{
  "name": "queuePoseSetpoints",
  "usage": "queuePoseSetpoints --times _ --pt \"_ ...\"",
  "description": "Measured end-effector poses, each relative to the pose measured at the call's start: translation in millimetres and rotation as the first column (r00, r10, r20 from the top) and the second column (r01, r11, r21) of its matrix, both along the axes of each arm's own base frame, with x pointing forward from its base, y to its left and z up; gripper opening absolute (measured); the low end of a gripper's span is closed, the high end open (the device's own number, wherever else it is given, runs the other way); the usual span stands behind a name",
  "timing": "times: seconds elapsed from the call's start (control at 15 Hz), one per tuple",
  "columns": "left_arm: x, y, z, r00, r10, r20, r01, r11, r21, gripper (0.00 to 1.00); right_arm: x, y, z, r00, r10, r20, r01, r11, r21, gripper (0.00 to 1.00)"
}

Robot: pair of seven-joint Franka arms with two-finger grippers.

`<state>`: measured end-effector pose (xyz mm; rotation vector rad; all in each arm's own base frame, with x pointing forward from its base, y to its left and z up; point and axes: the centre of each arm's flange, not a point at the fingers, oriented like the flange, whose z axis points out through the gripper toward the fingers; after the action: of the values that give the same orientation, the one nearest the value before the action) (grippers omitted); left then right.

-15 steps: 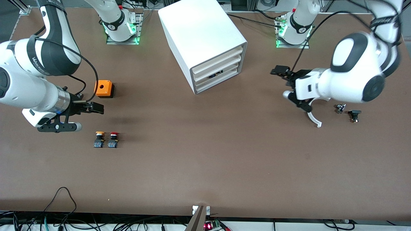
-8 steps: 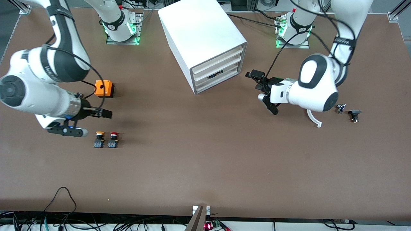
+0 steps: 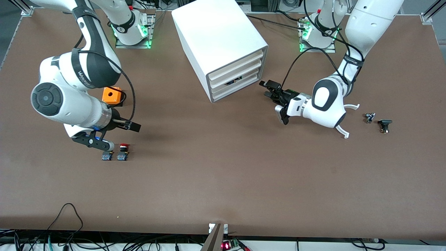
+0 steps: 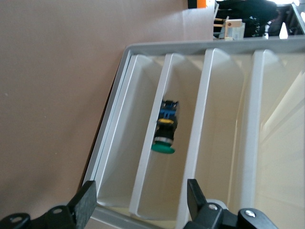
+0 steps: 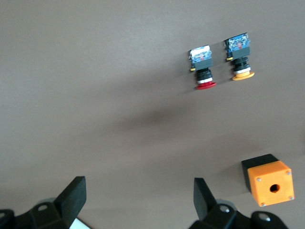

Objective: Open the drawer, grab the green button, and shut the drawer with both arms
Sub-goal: 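Grasp the white drawer's handle with the left gripper, then pull the drawer open with the left gripper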

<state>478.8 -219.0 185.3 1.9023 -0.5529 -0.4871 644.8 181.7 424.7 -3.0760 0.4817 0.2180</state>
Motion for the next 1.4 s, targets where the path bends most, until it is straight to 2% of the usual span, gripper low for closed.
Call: queuePoseSetpoints --times 0.13,0.33,0.87,0.93,1.13,1.27,1.33,1.4 --pt "-12 -3 -17 1.000 -0.008 -0.015 0.008 1.000 -0.030 0.71 1 10 0 1.000 -0.028 0.003 0.028 1.000 -0.004 1.00" --pt "-30 -15 -32 0.998 0.012 -0.065 -0.017 0.998 -0.068 0.70 1 28 4 0.998 -0.068 0.013 0.068 0.998 -0.007 1.00" --pt "-71 -32 -63 0.996 0.004 -0.086 -0.014 0.993 -0.118 0.63 4 82 18 0.980 -0.190 0.053 0.190 0.982 0.002 1.00" --pt "-75 -34 -66 0.996 -0.004 -0.084 -0.007 0.992 -0.125 0.56 6 85 18 0.976 -0.209 0.055 0.209 0.978 0.004 1.00" --pt "-82 -41 -72 0.996 -0.017 -0.084 0.005 0.990 -0.142 0.52 11 99 21 0.964 -0.257 0.068 0.256 0.967 0.014 1.00" --pt "-84 -42 -73 0.997 -0.020 -0.081 0.007 0.989 -0.150 0.39 11 110 25 0.955 -0.287 0.075 0.287 0.958 0.021 1.00" --pt "-84 -43 -73 0.997 -0.020 -0.081 0.008 0.988 -0.151 0.39 11 115 27 0.949 -0.304 0.078 0.303 0.953 0.024 1.00" --pt "-84 -43 -73 0.997 -0.021 -0.080 0.008 0.988 -0.152 0.33 11 119 30 0.944 -0.320 0.082 0.319 0.947 0.028 1.00"
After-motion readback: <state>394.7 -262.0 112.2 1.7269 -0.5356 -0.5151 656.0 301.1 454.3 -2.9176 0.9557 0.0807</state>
